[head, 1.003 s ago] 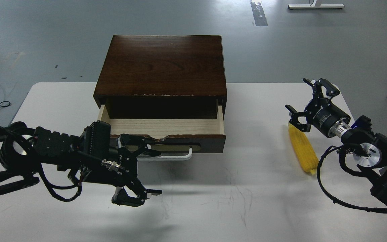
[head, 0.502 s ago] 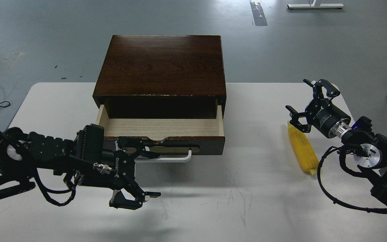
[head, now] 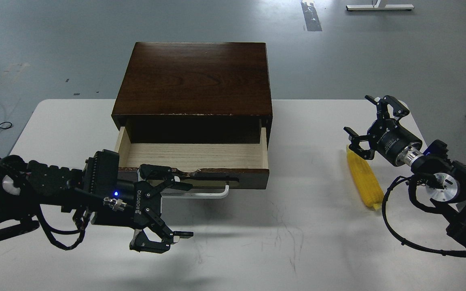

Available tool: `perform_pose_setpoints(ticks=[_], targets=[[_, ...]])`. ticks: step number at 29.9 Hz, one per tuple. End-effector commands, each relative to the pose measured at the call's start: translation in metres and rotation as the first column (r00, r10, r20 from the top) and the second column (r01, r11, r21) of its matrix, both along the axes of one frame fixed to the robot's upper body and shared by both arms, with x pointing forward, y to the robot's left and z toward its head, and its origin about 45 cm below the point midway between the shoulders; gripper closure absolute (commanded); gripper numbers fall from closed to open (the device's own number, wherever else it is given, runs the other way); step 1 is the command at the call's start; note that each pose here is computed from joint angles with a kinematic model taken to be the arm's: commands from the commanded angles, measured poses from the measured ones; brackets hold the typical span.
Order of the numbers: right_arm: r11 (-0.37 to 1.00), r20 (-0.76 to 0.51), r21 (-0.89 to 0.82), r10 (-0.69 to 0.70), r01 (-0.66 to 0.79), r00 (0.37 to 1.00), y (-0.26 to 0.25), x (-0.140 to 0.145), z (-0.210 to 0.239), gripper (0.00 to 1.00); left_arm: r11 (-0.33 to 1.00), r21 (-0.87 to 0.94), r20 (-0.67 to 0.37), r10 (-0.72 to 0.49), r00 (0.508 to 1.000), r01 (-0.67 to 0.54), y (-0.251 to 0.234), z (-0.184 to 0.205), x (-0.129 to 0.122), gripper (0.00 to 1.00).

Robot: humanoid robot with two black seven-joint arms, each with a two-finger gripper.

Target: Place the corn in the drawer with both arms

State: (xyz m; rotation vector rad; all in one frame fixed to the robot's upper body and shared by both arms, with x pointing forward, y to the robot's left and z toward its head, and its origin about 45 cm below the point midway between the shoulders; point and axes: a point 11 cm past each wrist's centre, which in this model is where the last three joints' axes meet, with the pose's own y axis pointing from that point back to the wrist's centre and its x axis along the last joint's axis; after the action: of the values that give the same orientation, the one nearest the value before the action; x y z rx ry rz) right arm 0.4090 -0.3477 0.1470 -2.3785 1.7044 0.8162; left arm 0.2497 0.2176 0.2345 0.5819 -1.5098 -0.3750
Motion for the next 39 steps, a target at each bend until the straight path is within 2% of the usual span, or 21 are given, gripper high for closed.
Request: perform_pose_setpoints(ticks=[1,9,12,17,19,20,22,24,25,27,28,30,31,32,34,36,37,38,39], targets=[[1.000,0.000,0.000,0.000,0.000,1.000,0.000,0.000,0.000,0.00,1.000,-0.020,0.018,-0.004,1.000,0.004,0.000,0.003,0.001,0.02],[1.000,0.000,0.000,0.000,0.000,1.000,0.000,0.000,0.000,0.00,0.976,-0.201,0.149,-0.052,0.987,0.082,-0.008,0.026,0.002,0.02],[1.000,0.000,0.000,0.000,0.000,1.000,0.000,0.000,0.000,0.00,0.947,-0.291,0.237,-0.064,0.969,0.134,-0.009,0.043,0.003,0.02],[1.000,0.001,0.002,0.002,-0.002,1.000,0.001,0.000,0.000,0.00,0.936,-0.313,0.298,-0.067,0.952,0.164,-0.015,0.060,0.012,0.02],[1.000,0.002,0.001,0.002,-0.002,1.000,0.001,0.001,0.001,0.00,0.895,-0.442,0.231,0.054,0.971,0.055,-0.018,0.082,0.026,0.02],[1.000,0.005,0.002,0.005,-0.005,1.000,0.002,0.001,0.002,0.00,0.843,-0.533,0.122,0.162,0.979,-0.073,-0.017,0.099,0.039,0.02],[1.000,0.008,0.002,0.007,-0.007,1.000,0.003,0.002,0.003,0.00,0.768,-0.607,-0.003,0.253,0.967,-0.203,-0.013,0.115,0.054,0.02],[1.000,0.012,-0.004,0.011,-0.011,1.000,0.002,0.003,0.006,0.00,0.553,-0.708,-0.260,0.375,0.890,-0.440,0.005,0.150,0.089,0.02],[1.000,0.015,-0.006,0.011,-0.011,1.000,0.001,0.003,0.007,0.00,0.490,-0.719,-0.323,0.393,0.861,-0.493,0.013,0.158,0.099,0.02],[1.000,0.033,-0.013,0.015,-0.015,0.999,-0.001,0.005,0.013,0.00,0.239,-0.709,-0.547,0.407,0.731,-0.664,0.050,0.177,0.133,0.02],[1.000,0.033,-0.013,0.015,-0.015,0.999,-0.001,0.005,0.013,0.00,0.238,-0.709,-0.548,0.407,0.730,-0.664,0.050,0.177,0.133,0.02],[0.999,0.059,-0.036,0.019,-0.017,0.998,-0.011,0.005,0.026,0.00,0.034,-0.625,-0.728,0.336,0.597,-0.780,0.086,0.179,0.159,0.02],[0.999,0.065,-0.042,0.020,-0.017,0.998,-0.013,0.006,0.029,0.00,-0.008,-0.597,-0.763,0.313,0.565,-0.802,0.094,0.177,0.165,0.01],[0.998,0.073,-0.062,0.025,-0.021,0.997,-0.017,0.007,0.033,0.00,-0.091,-0.543,-0.822,0.261,0.507,-0.835,0.110,0.172,0.176,0.02],[0.994,0.081,-0.104,0.047,-0.038,0.996,-0.018,0.008,0.037,0.00,-0.188,-0.456,-0.879,0.244,0.409,-0.870,0.132,0.159,0.189,0.02],[0.972,0.094,-0.222,0.106,-0.083,0.990,-0.024,0.009,0.046,0.00,-0.353,-0.251,-0.952,0.256,0.165,-0.901,0.172,0.123,0.205,0.02],[0.964,0.101,-0.251,0.119,-0.090,0.988,-0.026,0.009,0.050,0.00,-0.389,-0.203,-0.961,0.256,0.106,-0.899,0.181,0.113,0.207,0.02],[0.950,0.119,-0.296,0.143,-0.102,0.983,-0.029,0.009,0.057,0.00,-0.453,-0.112,-0.971,0.241,-0.001,-0.884,0.195,0.092,0.210,0.02],[0.942,0.124,-0.318,0.157,-0.110,0.980,-0.030,0.008,0.059,0.00,-0.483,-0.073,-0.973,0.228,-0.045,-0.873,0.202,0.083,0.211,0.02]])
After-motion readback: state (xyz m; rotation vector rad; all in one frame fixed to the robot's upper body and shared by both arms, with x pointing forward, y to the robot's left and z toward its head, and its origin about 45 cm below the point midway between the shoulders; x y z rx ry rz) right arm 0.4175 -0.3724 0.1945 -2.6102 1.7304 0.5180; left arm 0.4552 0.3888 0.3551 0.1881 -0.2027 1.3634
